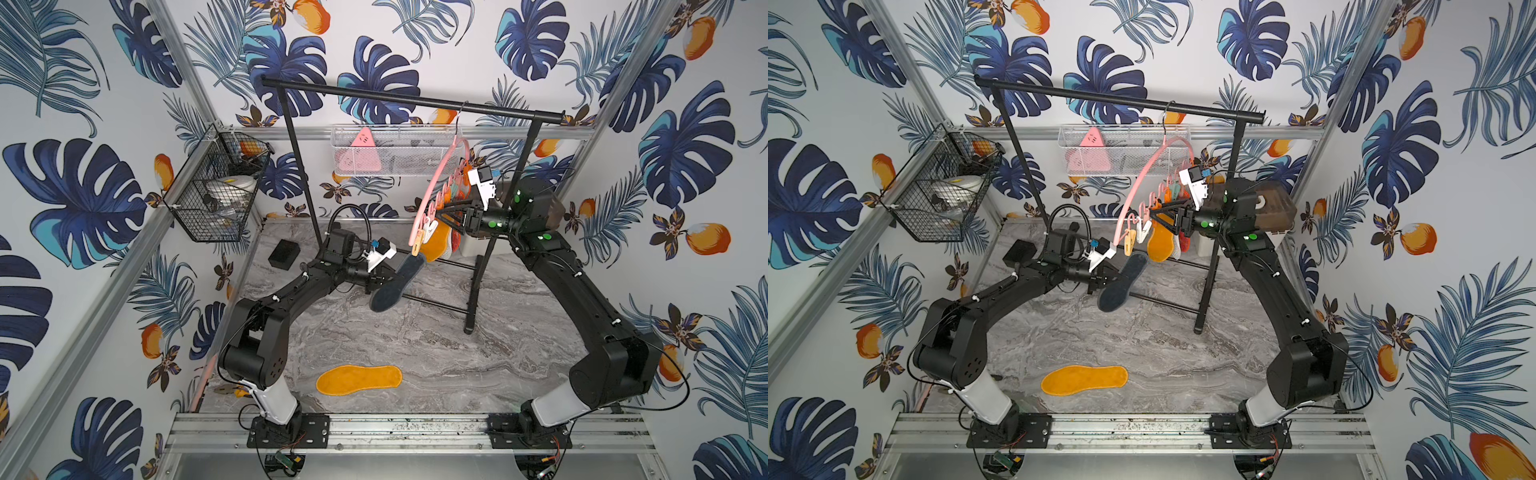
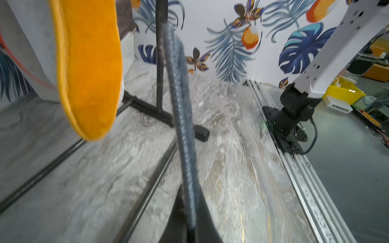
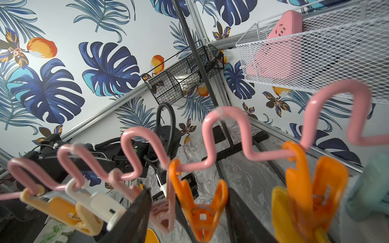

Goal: Take the shoe insoles off the hanger
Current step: Open the clamp at the hanger, then place the insole at the center of the board.

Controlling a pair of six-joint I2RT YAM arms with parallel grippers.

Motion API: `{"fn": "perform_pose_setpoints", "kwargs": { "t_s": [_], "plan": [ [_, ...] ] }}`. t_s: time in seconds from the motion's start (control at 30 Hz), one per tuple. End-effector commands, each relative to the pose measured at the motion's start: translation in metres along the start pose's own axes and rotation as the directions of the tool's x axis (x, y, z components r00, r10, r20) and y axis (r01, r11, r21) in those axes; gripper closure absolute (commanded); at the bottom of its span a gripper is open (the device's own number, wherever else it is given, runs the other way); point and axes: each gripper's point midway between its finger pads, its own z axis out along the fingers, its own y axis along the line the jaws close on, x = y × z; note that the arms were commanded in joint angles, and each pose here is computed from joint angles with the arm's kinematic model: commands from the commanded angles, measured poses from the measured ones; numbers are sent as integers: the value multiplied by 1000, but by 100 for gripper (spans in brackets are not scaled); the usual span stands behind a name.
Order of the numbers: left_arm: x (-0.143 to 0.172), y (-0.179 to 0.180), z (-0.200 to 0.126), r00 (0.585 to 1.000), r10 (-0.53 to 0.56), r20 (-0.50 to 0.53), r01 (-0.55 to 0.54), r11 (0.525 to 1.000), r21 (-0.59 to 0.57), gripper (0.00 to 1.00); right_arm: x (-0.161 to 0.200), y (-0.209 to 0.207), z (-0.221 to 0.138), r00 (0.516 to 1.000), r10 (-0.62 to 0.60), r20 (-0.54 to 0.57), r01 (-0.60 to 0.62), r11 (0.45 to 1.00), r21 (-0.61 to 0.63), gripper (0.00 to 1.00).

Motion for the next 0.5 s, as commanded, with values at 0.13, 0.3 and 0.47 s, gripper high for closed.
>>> {"fn": "perform_pose_setpoints", "kwargs": {
  "t_s": [0.13, 0.3, 0.47],
  "plan": [
    [38, -31, -17, 981, 39, -190, -40, 999, 1, 100, 2, -1, -8, 999, -48, 4, 48, 996, 69, 33],
    [46, -40, -34, 953, 77, -292, -87, 996, -20, 100, 8, 4, -18, 997, -80, 1, 79, 990, 114, 26],
    [56, -49, -52, 912, 95, -399, -122, 992, -43, 100, 14, 16, -33, 993, -119, -1, 118, 982, 150, 23]
  ]
}}
